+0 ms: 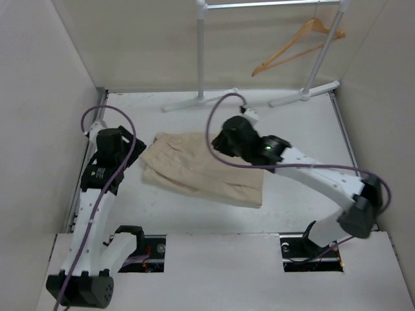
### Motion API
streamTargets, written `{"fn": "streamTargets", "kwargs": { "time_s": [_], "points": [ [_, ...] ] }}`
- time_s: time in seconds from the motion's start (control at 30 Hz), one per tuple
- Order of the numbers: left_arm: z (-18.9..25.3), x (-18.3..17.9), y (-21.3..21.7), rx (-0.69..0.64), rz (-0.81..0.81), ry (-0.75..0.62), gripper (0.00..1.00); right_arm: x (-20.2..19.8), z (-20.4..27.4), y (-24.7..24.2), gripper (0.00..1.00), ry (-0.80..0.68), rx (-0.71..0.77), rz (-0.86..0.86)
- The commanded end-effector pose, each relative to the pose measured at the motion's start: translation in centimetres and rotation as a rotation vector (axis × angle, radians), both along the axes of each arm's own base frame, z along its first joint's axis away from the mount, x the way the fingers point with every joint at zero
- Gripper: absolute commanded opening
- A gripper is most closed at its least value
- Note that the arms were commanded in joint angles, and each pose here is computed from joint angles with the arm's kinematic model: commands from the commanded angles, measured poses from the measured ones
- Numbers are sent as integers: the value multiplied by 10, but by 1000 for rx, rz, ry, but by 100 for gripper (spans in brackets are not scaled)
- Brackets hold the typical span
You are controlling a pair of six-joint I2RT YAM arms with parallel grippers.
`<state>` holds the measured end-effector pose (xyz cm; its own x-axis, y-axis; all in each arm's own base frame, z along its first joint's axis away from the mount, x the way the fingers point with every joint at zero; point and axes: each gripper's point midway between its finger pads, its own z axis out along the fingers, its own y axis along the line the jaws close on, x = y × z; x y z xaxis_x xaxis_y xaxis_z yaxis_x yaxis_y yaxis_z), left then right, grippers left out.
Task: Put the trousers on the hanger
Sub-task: Fold the trousers at the center of the board.
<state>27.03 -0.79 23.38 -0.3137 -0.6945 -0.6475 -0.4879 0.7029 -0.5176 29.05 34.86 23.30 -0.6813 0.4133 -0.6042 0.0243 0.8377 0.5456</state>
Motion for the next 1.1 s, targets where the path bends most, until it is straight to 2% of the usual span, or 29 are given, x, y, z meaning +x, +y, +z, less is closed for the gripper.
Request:
{"fn": "streamTargets", "kwargs": {
  "time_s": [0.0, 0.1, 0.2, 0.27, 0.43, 0.53, 0.67, 0.73, 0.87, 1.07],
  "points": [
    [-20, 26, -36, 17, -106, 23, 65, -8, 11, -41, 29, -64, 85, 48],
    [-41, 47, -76, 56, -203, 56, 61, -31, -44, -86, 14, 23, 25, 61],
    [-58, 69, -102, 54, -246, 59, 60, -42, -80, -115, 13, 56, 28, 37],
    [-78, 81, -103, 50, -227, 80, 59, -44, -102, -126, 13, 84, 42, 24],
    [-143, 76, -59, 59, -95, 198, 58, -54, -158, -151, 14, 196, 50, -72],
    [-184, 53, -27, 58, -6, 299, 57, -61, -177, -155, 14, 233, 55, -87],
    [-212, 17, 15, 43, 122, 379, 57, -62, -194, -157, 14, 273, 35, -94],
    [-209, 4, 30, 10, 173, 369, 57, -60, -190, -154, 14, 271, 38, -80],
    [-168, 1, 38, -31, 191, 252, 61, -50, -158, -146, 17, 215, 58, -40],
    [-81, 18, 15, -48, 101, 63, 62, -13, -79, -136, 25, 58, 100, 29]
  ]
}}
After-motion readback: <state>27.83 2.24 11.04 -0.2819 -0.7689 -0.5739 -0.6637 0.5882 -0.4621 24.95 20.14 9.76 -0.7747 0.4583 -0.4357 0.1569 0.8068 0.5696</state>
